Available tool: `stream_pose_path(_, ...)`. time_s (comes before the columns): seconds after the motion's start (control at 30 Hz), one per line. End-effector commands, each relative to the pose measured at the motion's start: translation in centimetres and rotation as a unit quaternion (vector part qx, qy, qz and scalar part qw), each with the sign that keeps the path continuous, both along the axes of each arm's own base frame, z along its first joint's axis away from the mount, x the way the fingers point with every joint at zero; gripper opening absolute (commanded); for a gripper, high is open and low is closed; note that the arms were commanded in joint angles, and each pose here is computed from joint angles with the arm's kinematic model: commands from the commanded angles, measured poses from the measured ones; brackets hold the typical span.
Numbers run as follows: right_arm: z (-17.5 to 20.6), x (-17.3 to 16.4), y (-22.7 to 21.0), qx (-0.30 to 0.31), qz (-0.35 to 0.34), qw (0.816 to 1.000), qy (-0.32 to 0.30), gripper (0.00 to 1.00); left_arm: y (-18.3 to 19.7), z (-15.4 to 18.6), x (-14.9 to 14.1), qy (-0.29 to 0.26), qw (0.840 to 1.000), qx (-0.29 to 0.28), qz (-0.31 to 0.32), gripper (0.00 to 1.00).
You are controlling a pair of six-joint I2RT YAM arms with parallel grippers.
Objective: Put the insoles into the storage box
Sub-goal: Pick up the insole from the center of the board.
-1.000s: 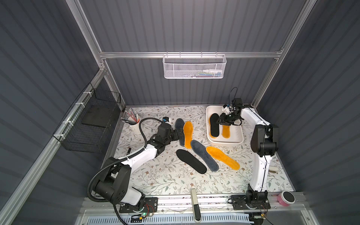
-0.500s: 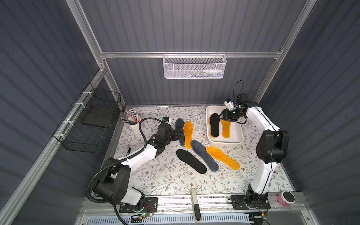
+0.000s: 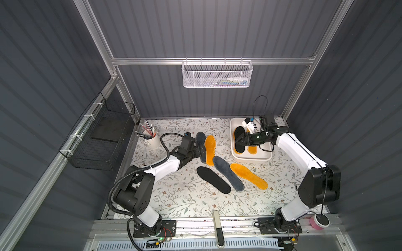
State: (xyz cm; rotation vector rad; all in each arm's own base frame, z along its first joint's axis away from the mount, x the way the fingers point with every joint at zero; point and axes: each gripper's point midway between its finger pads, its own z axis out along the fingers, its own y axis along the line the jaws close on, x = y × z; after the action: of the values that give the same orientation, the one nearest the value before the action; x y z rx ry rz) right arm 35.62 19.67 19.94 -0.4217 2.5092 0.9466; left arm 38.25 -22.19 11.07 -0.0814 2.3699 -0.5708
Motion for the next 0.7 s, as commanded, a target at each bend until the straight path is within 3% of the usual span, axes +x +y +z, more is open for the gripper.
stream_pose_path(0.0,-2.1,-2.2,2.3,-0.042,0.032,0.999,-0.004,0.49,0.8,-0.7,-0.7,0.03,0.999,-0.01,0.018,1.0)
stream_pose_path(0.4,-10.8,-8.3,8.3,-0.133,0.097,0.985,0.057,0.5,4.0,-0.7,-2.0,0.038,0.998,-0.011,0.045,1.0)
stream_pose_path(0.67,-14.5,-9.3,9.5,-0.202,0.116,0.97,0.075,0.5,4.4,-1.1,-2.3,0.046,0.998,-0.015,0.051,1.0)
